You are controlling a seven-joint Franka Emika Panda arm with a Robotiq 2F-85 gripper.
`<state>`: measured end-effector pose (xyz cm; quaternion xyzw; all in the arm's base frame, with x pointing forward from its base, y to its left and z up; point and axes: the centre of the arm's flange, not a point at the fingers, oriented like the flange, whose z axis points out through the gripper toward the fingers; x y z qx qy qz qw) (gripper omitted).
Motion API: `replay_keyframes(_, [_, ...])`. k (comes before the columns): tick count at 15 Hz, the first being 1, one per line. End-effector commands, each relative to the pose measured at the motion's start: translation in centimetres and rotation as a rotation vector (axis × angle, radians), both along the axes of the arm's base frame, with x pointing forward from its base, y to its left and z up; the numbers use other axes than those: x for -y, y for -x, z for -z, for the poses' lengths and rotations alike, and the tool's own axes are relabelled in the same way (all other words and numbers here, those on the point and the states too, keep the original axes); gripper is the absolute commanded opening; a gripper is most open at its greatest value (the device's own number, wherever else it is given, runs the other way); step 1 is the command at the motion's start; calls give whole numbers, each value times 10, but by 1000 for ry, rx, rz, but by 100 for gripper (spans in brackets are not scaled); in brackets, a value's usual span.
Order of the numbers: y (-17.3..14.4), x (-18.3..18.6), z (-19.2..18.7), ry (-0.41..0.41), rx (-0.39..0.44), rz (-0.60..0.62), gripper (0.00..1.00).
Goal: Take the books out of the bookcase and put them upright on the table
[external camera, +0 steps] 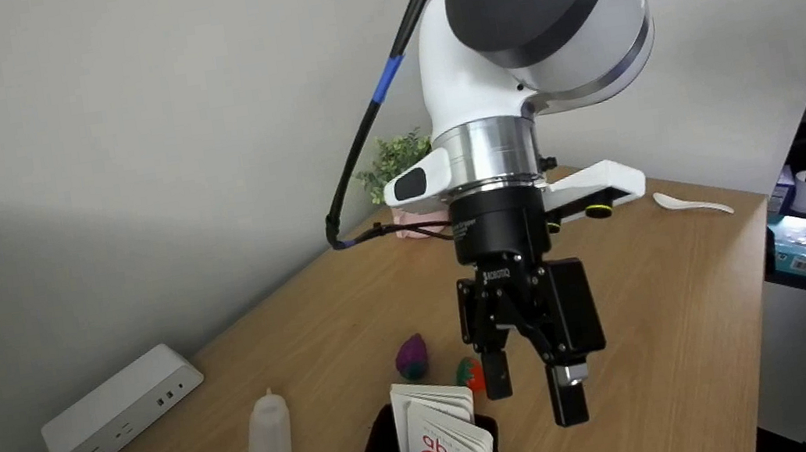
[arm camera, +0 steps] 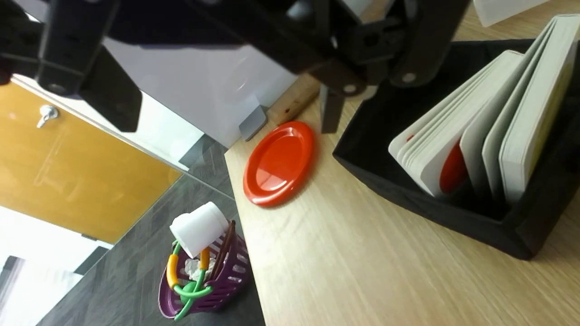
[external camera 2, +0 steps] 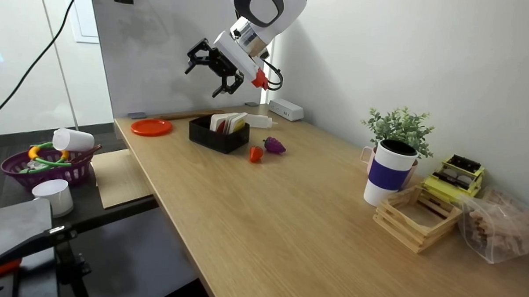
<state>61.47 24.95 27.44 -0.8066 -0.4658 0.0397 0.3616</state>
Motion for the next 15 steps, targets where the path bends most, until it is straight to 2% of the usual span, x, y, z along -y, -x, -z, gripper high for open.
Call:
replay_keyframes(1, [2,2,-1,-22,17,36,100])
replay_keyframes(3, [-1,-3,2,-68,47,151,100])
replay_keyframes(7, [-3,-18,12,-77,61,392,100])
replay_keyframes(9, [4,-27,16,-41,47,479,100])
replay_keyframes(12, [19,-38,25,63,-14,564,100])
replay_keyframes(15, [29,-48,28,102,-40,609,100])
